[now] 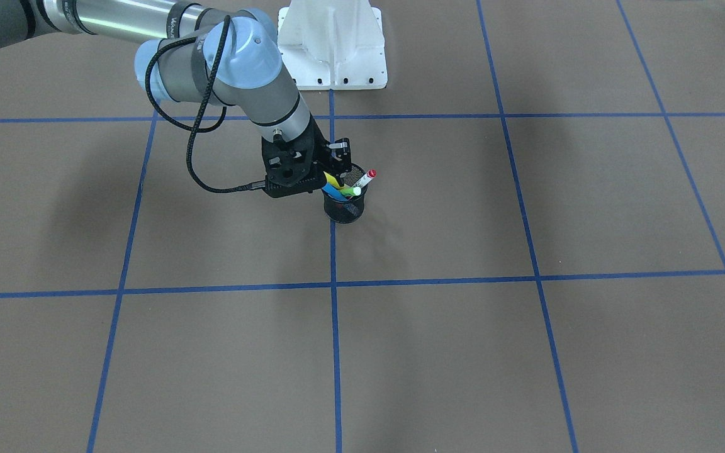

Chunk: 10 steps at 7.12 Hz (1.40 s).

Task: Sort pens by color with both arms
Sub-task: 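Lower the right gripper into the cup and grasp the blue marker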

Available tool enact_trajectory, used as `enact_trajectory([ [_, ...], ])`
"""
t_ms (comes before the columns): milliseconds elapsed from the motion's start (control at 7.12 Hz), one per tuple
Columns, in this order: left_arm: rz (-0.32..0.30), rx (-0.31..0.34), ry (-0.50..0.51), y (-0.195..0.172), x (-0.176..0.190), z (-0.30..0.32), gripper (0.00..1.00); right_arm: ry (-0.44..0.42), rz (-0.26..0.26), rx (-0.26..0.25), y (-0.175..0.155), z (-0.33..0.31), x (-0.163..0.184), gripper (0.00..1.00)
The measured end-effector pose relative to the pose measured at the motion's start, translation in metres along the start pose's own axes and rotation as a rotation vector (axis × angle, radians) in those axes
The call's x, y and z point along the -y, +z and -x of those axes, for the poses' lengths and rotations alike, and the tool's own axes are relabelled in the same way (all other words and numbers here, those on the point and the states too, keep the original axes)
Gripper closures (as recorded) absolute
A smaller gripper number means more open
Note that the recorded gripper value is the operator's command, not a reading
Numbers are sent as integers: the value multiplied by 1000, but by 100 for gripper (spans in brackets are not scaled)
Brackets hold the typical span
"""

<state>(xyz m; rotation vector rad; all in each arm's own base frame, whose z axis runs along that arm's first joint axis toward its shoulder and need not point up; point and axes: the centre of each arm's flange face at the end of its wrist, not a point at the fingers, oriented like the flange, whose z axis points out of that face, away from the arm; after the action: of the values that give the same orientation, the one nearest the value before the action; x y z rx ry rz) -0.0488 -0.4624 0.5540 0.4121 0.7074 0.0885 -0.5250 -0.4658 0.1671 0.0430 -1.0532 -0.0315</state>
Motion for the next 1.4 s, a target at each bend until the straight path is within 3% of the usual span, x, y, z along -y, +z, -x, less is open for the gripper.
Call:
enact_trajectory([
  [421,-2,0,2,-1,0,0,0,4,11,-11,9,-7,-5,52],
  [702,-3,0,2,-1,0,0,0,-1,20,-11,13,-4,-10,69],
  [1405,-2,0,1,-1,-1,0,0,-7,23,-5,14,0,-13,69],
])
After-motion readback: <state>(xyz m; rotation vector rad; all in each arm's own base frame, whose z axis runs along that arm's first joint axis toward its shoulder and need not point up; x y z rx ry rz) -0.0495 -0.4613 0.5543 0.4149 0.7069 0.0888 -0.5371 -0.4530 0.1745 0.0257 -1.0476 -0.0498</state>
